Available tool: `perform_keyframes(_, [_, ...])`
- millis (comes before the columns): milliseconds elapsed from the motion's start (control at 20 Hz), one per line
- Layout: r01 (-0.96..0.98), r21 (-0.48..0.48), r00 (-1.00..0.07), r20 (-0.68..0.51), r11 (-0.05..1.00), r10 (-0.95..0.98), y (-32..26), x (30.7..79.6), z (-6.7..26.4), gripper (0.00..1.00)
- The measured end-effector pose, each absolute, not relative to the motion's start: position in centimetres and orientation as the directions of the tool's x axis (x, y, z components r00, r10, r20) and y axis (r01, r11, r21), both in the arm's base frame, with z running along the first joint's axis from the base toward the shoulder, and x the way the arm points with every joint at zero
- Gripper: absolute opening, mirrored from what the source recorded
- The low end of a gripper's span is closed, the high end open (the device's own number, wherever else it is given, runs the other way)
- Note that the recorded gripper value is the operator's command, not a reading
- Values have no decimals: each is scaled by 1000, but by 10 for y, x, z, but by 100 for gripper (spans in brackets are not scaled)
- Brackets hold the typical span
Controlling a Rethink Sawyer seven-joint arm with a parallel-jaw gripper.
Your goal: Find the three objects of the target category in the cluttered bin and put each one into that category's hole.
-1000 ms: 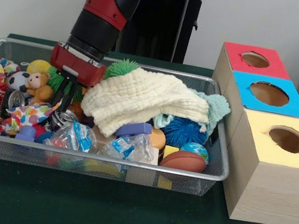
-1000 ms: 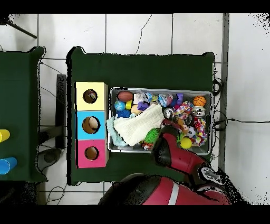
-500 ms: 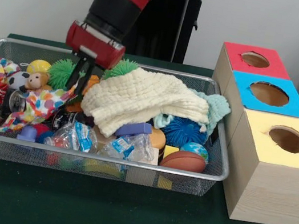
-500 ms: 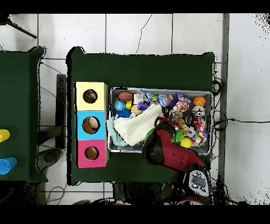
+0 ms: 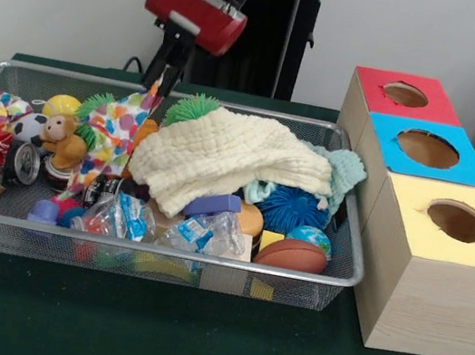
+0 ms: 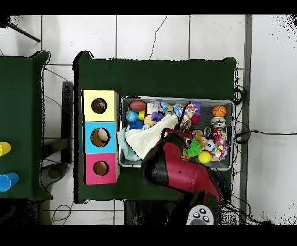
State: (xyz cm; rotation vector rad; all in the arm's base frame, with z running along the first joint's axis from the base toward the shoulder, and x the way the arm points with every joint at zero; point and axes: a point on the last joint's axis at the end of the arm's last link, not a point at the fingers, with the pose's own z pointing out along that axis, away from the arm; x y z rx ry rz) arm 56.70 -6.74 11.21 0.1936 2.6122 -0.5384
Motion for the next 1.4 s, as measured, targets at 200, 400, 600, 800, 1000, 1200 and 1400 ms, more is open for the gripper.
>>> perform_keyframes(200, [229, -341, -883, -467, 911, 47, -47, 569, 144, 0])
perform_keyframes(400, [273, -269, -889, -438, 924, 135, -24, 568, 169, 0])
perform_keyframes(600, [323, -163, -880, -415, 932, 233, 0, 566, 184, 0])
perform_keyframes(800, [349, -84, -867, -408, 934, 287, 19, 567, 190, 0])
perform_keyframes(1000, [340, -40, -864, -407, 939, 296, 50, 568, 196, 0])
perform_keyframes(1200, [297, -28, -879, -400, 955, 261, 88, 566, 199, 0])
perform_keyframes(1400, [242, -18, -906, -363, 970, 219, 129, 566, 204, 0])
